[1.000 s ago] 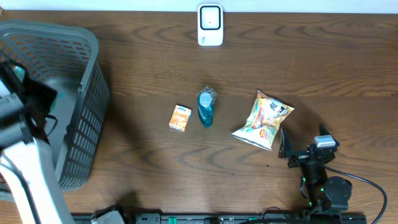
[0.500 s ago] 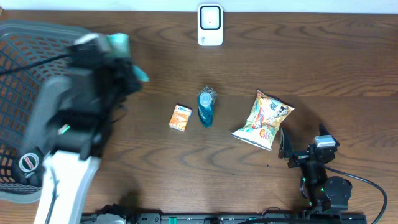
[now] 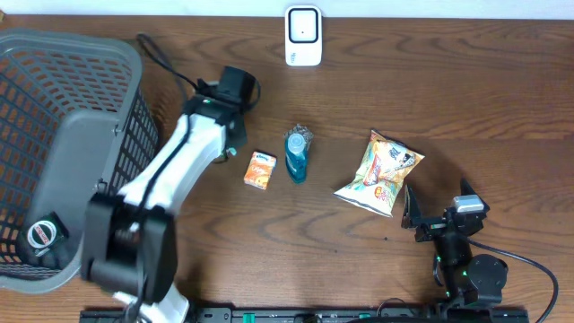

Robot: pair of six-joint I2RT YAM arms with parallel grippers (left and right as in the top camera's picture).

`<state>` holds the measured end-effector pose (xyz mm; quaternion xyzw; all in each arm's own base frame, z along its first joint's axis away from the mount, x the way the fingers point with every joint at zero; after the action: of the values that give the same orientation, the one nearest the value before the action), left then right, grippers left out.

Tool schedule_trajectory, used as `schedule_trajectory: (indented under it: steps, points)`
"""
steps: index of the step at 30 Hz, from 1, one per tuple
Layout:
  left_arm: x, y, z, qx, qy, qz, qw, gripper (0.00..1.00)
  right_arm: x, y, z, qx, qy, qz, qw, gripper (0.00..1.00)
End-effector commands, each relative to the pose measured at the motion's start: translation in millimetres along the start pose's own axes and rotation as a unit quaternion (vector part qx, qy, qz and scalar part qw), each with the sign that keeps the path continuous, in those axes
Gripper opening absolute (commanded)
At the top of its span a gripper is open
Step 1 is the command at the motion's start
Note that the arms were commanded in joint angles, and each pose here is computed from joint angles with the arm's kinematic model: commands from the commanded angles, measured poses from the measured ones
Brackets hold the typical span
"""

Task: Scan the item barcode
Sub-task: 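Carry the wipes pack toward the scanner and release it on the table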

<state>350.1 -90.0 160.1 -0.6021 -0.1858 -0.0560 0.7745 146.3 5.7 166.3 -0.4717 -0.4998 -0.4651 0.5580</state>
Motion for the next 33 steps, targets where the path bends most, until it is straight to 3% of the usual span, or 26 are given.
schedule_trajectory:
  steps: [1, 5, 11, 15, 18, 19, 20, 21, 27, 28, 29, 33]
  points:
    - [-2, 20, -3, 0.034, 0.02, 0.016, 0.999, 0.33, 0, 0, 1, 0.004, 0.0, 0.0, 1.0, 0.99]
    - [-9, 40, -8, 0.044, 0.048, 0.04, 0.997, 0.33, 0, 0, 1, 0.003, 0.0, 0.0, 1.0, 0.99]
    - [-16, 50, -10, 0.038, 0.166, 0.047, 0.984, 0.33, 0, 0, 1, 0.004, 0.0, 0.0, 1.0, 0.99]
    - [-16, 47, -11, 0.022, 0.188, 0.051, 0.981, 0.36, 0, 0, 1, 0.004, 0.0, 0.0, 1.0, 0.99]
    - [-14, 35, -12, -0.01, 0.183, 0.046, 0.982, 0.5, 0, 0, 1, 0.004, 0.0, 0.0, 1.0, 0.99]
    - [-12, 28, -11, -0.021, 0.178, 0.038, 0.983, 0.61, 0, 0, 1, 0.004, 0.0, 0.0, 1.0, 0.99]
    - [-10, 21, -10, -0.029, 0.175, 0.029, 0.984, 0.89, 0, 0, 1, 0.004, 0.0, 0.0, 1.0, 0.99]
    - [-7, 10, -8, -0.037, 0.17, 0.016, 0.985, 0.99, 0, 0, 1, 0.004, 0.0, 0.0, 1.0, 0.99]
    - [7, -49, 10, -0.069, 0.132, -0.073, 0.986, 0.99, 0, 0, 1, 0.004, 0.0, 0.0, 1.0, 0.99]
    - [9, -56, 13, -0.072, 0.128, -0.084, 0.986, 0.85, 0, 0, 1, 0.004, 0.0, 0.0, 1.0, 0.99]
    - [10, -61, 15, -0.075, 0.123, -0.093, 0.985, 0.79, 0, 0, 1, 0.004, 0.0, 0.0, 1.0, 0.99]
    - [12, -92, 27, -0.089, 0.104, -0.138, 0.981, 0.78, 0, 0, 1, 0.004, 0.0, 0.0, 1.0, 0.99]
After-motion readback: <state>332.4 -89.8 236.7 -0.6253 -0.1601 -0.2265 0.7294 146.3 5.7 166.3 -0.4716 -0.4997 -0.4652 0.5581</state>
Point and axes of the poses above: each gripper's point midway between its finger pads, its own y axis out along the fingers, its own z axis along the line the jaws close on, x = y × z, the point moved 10 cm from there along -y, back along the fingers, and after that the axes turned 2 degrees about y, right-handed, at the moved point
